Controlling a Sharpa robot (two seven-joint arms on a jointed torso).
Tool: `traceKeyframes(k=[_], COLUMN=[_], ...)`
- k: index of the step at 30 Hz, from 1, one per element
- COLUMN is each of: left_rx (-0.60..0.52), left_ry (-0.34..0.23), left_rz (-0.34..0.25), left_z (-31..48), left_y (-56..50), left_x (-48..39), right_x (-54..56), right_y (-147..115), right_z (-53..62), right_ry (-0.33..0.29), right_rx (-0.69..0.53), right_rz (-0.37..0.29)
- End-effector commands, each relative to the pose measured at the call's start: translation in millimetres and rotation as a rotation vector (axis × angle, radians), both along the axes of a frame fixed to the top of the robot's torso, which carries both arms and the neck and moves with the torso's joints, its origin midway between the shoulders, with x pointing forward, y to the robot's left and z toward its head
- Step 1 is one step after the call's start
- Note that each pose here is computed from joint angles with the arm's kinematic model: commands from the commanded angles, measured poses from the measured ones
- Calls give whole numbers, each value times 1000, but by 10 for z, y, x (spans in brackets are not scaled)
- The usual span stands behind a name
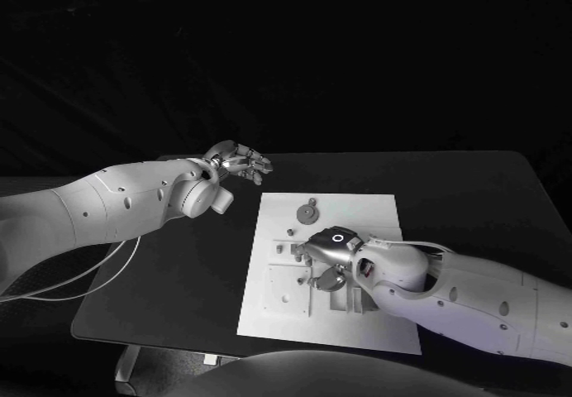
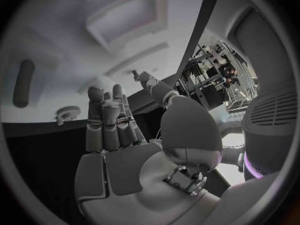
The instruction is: Assemble the parts on the task board
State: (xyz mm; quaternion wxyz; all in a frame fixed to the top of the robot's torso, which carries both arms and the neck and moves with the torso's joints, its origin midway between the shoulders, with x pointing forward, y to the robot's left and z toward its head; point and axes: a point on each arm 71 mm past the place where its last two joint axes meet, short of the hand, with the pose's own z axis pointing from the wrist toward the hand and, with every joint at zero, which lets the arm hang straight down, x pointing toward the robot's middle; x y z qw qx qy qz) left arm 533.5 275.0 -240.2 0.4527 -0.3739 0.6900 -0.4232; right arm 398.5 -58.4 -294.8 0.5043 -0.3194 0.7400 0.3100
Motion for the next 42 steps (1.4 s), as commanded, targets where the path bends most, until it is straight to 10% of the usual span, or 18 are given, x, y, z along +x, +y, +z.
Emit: traceKeyframes(k=[1, 11, 42], left_rx=[-1, 0, -2], left_ry=[-8, -11, -11], left_rz=[-3, 1, -1], left_z=[15, 19, 20], left_y=[2, 35, 33], left_x=[0, -6, -9], right_x=[69, 351, 413], right_y=[-51, -550, -938], right_z=[201, 688, 320], right_ry=[-44, -58, -9], right_rx=[53, 60, -157], right_rz=[-18, -145, -192])
